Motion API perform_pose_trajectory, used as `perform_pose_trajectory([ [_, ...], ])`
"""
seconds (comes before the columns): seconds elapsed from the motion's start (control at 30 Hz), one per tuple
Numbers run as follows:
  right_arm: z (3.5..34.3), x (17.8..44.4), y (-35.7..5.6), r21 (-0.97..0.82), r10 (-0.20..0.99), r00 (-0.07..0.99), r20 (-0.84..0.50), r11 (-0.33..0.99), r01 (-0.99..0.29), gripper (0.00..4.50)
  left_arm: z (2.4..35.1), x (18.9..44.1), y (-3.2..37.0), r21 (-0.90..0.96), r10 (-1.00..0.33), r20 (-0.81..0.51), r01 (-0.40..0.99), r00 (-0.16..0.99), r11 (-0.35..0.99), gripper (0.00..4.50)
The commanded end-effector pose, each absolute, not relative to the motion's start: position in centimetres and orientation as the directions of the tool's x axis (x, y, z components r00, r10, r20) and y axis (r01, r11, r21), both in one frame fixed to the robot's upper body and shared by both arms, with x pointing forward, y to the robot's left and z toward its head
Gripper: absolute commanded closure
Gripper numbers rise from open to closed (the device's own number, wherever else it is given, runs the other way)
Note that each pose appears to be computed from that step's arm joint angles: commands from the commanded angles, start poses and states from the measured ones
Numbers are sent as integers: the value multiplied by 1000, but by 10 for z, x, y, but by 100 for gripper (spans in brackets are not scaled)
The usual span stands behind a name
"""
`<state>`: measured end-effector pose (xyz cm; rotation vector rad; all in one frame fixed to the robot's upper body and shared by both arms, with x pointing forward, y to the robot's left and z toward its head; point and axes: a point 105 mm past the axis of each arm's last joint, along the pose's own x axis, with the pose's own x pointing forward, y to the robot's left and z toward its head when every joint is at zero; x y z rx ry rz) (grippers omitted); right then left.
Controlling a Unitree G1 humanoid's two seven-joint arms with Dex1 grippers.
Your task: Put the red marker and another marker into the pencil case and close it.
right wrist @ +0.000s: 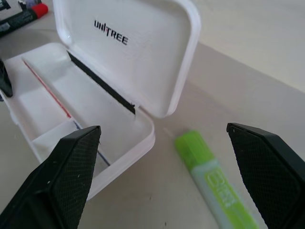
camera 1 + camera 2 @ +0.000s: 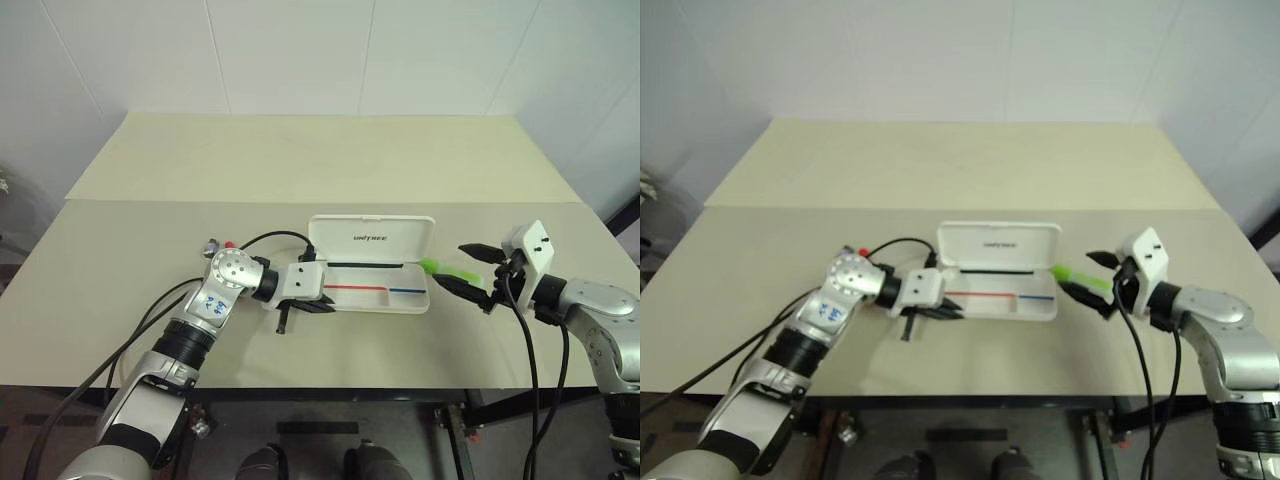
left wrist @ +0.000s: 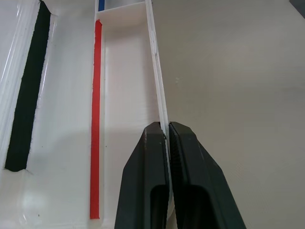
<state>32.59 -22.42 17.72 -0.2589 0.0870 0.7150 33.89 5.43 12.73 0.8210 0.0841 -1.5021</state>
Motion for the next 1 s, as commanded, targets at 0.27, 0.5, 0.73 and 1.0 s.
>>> perform_pose_trajectory([
  [0.27,200,318,-236,-265,610,784,-115,742,-616,0,123,331,45,438,-831,-547,882,106,-176,449],
  [0.5,200,319,-237,-269,606,787,-114,744,-612,0,122,335,43,461,-818,-548,879,173,-122,449],
  [0.73,201,322,-236,-270,613,782,-114,738,-618,0,127,333,43,469,-821,-539,876,186,-109,271],
  [1.0,201,327,-232,-275,630,767,-122,722,-636,0,138,329,47,479,-840,-509,873,189,-93,3],
])
